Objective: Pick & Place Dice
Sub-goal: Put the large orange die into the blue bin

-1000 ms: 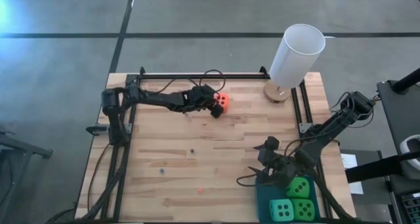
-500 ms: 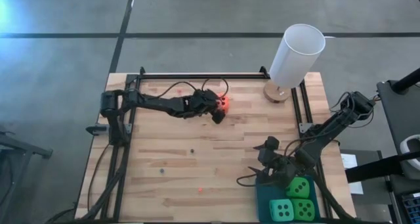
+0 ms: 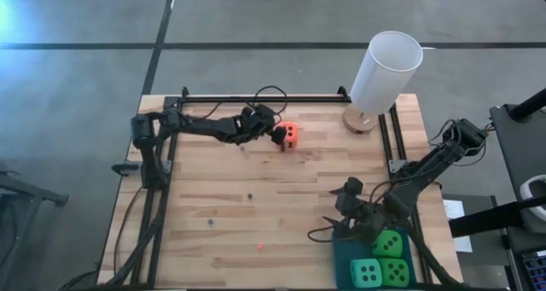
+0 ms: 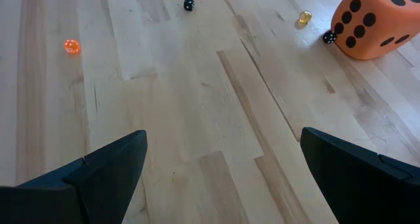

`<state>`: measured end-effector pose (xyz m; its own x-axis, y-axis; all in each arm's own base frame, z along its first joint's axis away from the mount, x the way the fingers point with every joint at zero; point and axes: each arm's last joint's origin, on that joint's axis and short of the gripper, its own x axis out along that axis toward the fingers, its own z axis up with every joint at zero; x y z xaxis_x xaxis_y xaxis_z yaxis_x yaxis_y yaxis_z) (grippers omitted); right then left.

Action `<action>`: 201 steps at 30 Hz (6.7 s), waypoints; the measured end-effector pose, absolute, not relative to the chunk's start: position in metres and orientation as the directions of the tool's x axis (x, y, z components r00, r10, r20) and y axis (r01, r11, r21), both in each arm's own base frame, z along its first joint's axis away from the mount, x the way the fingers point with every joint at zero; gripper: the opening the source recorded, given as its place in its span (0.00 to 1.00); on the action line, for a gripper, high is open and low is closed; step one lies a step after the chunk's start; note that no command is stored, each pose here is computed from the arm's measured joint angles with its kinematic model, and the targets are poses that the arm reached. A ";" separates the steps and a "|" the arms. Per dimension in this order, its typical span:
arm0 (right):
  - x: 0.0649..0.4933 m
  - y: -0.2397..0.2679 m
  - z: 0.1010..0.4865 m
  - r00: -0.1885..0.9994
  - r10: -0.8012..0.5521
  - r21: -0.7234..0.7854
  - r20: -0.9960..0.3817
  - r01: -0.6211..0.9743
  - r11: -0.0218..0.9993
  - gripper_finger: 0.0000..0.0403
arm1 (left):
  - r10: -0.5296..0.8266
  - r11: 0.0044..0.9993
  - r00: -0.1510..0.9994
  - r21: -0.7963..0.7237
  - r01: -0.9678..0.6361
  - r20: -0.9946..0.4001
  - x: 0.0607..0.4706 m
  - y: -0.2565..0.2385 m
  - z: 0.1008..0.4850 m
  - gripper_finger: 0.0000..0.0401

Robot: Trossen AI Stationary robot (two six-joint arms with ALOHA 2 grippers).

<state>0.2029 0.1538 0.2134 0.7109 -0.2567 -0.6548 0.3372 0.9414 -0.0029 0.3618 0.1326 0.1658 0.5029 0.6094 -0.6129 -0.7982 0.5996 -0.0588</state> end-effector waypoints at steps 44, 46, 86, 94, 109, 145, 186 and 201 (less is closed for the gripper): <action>0.203 0.154 0.213 0.710 -0.257 -0.010 -0.655 0.333 0.943 0.99 | 0.538 0.710 0.672 -0.157 -0.687 -0.509 0.390 0.119 0.144 0.04; 0.203 0.154 0.213 0.710 -0.257 -0.010 -0.655 0.333 0.943 0.99 | 0.525 0.715 0.670 -0.154 -0.681 -0.524 0.394 0.119 0.138 0.04; 0.201 0.153 0.217 0.715 -0.252 -0.026 -0.652 0.311 0.950 0.99 | 0.241 0.915 0.814 -0.157 -0.373 -0.528 0.414 0.006 0.203 0.04; 0.206 0.146 0.218 0.706 -0.255 -0.013 -0.661 0.329 0.944 0.99 | 0.229 0.932 0.823 -0.128 -0.340 -0.521 0.390 -0.021 0.243 0.04; 0.220 0.095 0.234 0.646 -0.228 0.030 -0.729 0.363 0.931 0.99 | 0.189 0.972 0.830 -0.022 -0.235 -0.524 0.350 -0.048 0.288 0.04; 0.236 -0.018 0.241 0.565 -0.092 -0.059 -0.820 0.076 0.995 0.99 | 0.352 0.925 0.708 0.114 -0.362 -0.612 0.325 -0.071 0.280 0.04; 0.237 -0.017 0.241 0.573 -0.040 -0.016 -0.819 0.046 0.999 0.99 | 0.320 0.939 0.824 0.044 -0.340 -0.468 0.278 -0.062 0.289 0.04; 0.237 -0.017 0.241 0.575 -0.041 -0.015 -0.817 0.049 0.999 0.99 | 0.320 0.939 0.823 0.044 -0.340 -0.469 0.278 -0.062 0.289 0.04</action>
<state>0.2372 -0.0167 0.2414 0.5752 -0.0407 -0.8170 0.0488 0.9987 -0.0154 0.2777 -0.0616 0.2891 0.8232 0.3199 -0.4690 -0.3397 0.9395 0.0444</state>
